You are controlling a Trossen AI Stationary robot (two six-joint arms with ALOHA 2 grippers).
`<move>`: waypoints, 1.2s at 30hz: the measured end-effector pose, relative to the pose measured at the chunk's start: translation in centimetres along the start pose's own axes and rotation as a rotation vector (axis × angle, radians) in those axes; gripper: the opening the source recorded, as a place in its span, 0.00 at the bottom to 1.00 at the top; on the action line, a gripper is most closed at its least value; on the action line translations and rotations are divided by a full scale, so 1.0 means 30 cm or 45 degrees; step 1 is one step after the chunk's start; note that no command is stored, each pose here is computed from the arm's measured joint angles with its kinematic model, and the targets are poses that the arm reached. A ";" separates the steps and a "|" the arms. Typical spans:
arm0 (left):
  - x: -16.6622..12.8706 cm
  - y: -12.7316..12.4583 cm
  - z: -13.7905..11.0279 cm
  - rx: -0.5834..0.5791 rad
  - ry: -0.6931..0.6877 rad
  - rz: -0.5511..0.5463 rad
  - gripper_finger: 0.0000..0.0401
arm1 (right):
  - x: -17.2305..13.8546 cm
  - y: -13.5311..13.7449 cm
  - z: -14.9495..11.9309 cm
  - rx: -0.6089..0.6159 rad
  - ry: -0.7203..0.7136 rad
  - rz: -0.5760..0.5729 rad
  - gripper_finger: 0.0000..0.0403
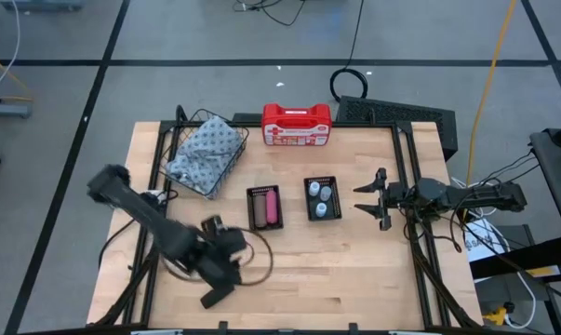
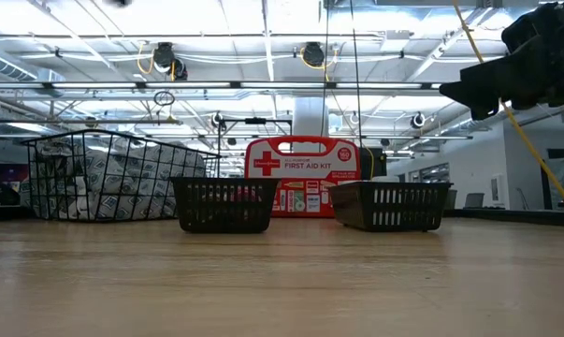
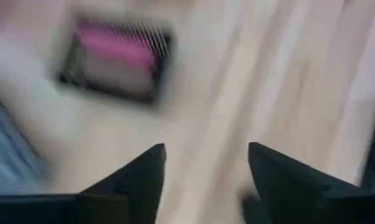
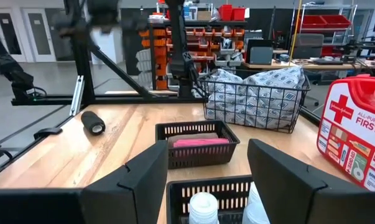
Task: Pick & Place Medicine items
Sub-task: Put the black bandage into the left black basket
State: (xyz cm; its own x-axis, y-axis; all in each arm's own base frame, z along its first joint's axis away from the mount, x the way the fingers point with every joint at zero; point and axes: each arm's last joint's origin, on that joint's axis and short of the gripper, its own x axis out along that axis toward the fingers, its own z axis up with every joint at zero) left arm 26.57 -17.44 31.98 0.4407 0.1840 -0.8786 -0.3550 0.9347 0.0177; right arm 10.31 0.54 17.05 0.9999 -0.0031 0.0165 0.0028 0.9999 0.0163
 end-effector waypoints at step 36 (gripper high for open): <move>0.446 -0.275 -0.369 -0.448 0.723 0.182 0.57 | 0.000 0.000 -0.002 0.000 0.002 0.000 0.52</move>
State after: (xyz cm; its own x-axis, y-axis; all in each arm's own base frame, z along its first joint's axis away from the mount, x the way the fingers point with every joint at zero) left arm 26.26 -26.05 14.78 -0.0972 0.0208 -0.9950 -0.6667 0.7410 0.0806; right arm 10.32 0.54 17.00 0.9999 -0.0031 0.0149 0.0028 0.9999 0.0162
